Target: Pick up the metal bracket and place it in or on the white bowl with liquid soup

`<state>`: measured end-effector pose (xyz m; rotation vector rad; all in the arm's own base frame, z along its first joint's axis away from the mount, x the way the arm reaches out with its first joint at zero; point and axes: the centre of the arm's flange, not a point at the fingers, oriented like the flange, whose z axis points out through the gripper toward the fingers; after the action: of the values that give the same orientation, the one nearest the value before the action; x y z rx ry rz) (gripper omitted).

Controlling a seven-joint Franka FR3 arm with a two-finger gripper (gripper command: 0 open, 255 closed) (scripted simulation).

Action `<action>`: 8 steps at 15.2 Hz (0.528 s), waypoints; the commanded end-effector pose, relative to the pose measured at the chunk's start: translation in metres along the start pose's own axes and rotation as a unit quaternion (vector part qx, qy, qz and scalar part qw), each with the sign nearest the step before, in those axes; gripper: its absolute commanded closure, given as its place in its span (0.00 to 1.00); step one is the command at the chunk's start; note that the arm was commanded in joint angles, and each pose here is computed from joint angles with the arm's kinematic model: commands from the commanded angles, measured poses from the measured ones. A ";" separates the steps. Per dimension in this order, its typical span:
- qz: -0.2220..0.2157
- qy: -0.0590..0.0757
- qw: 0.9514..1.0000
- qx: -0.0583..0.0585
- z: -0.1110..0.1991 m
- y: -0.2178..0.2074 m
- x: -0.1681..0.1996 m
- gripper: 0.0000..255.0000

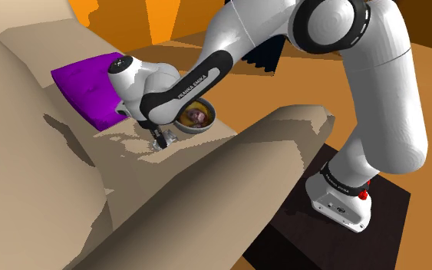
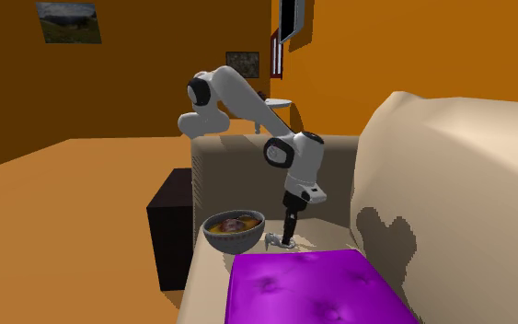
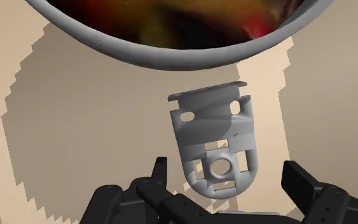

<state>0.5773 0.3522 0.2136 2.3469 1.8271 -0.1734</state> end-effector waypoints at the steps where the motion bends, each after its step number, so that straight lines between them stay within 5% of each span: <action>1: -0.006 0.000 1.000 -0.001 0.012 0.001 0.000 0.00; 8: -0.006 0.000 1.000 -0.001 0.025 0.001 0.000 0.00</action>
<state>0.5783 0.3467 0.1891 2.3351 1.8402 -0.1742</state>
